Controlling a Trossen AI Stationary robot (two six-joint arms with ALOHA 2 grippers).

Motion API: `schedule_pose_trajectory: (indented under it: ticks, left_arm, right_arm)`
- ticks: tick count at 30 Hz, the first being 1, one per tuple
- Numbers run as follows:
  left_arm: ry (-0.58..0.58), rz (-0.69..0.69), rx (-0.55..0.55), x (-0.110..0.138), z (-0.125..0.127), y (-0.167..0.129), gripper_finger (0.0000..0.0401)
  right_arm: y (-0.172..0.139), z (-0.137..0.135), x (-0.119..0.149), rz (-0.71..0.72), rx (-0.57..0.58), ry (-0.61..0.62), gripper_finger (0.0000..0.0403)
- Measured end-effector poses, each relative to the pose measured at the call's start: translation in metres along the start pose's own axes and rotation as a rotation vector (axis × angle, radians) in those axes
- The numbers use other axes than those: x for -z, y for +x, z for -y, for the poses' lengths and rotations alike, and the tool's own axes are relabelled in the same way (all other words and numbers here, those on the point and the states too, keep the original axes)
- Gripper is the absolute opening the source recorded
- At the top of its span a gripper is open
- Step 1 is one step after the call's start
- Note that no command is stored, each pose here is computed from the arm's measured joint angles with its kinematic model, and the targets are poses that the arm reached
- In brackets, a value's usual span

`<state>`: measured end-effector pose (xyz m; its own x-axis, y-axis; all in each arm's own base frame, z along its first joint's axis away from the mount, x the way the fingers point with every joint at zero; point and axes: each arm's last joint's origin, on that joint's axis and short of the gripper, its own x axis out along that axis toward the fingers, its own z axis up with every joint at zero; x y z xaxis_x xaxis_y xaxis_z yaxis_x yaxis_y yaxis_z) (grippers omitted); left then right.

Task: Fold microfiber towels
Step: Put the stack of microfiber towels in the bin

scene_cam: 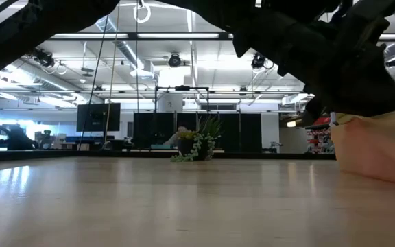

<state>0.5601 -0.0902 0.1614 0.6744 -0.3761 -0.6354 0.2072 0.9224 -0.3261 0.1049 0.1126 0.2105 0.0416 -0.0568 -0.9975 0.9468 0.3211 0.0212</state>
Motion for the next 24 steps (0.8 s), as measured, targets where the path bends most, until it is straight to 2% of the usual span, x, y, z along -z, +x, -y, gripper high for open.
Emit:
schedule_pose_trajectory:
  ticks: [3,5,8,13,17,20,24]
  left_arm:
    - [-0.003,0.035,-0.005,-0.010,-0.006,-0.011,0.0011]
    - [0.004,0.110,-0.007,-0.024,-0.011,-0.025,0.0008]
    - [-0.019,0.198,-0.019,-0.042,-0.023,-0.044,0.0011]
    - [-0.083,0.179,-0.060,-0.039,-0.046,-0.047,0.0022]
    - [-0.081,0.165,-0.067,-0.037,-0.049,-0.045,0.0013]
    - [-0.063,0.174,-0.086,-0.036,-0.050,-0.042,0.0008]
    - [-0.107,0.131,-0.100,-0.027,-0.054,-0.033,0.0010]
  right_arm:
    - [-0.025,-0.007,0.002,-0.004,-0.071,-0.021,0.0002]
    - [-0.034,-0.016,0.009,-0.015,-0.142,-0.044,0.0002]
    - [-0.033,-0.028,0.022,-0.029,-0.168,-0.079,0.0002]
    - [-0.006,-0.045,0.046,-0.052,-0.113,-0.107,0.0002]
    - [0.010,-0.052,0.059,-0.053,-0.080,-0.121,0.0002]
    - [0.015,-0.053,0.063,-0.060,-0.060,-0.122,0.0002]
    - [0.008,-0.050,0.062,-0.072,-0.073,-0.133,0.0002]
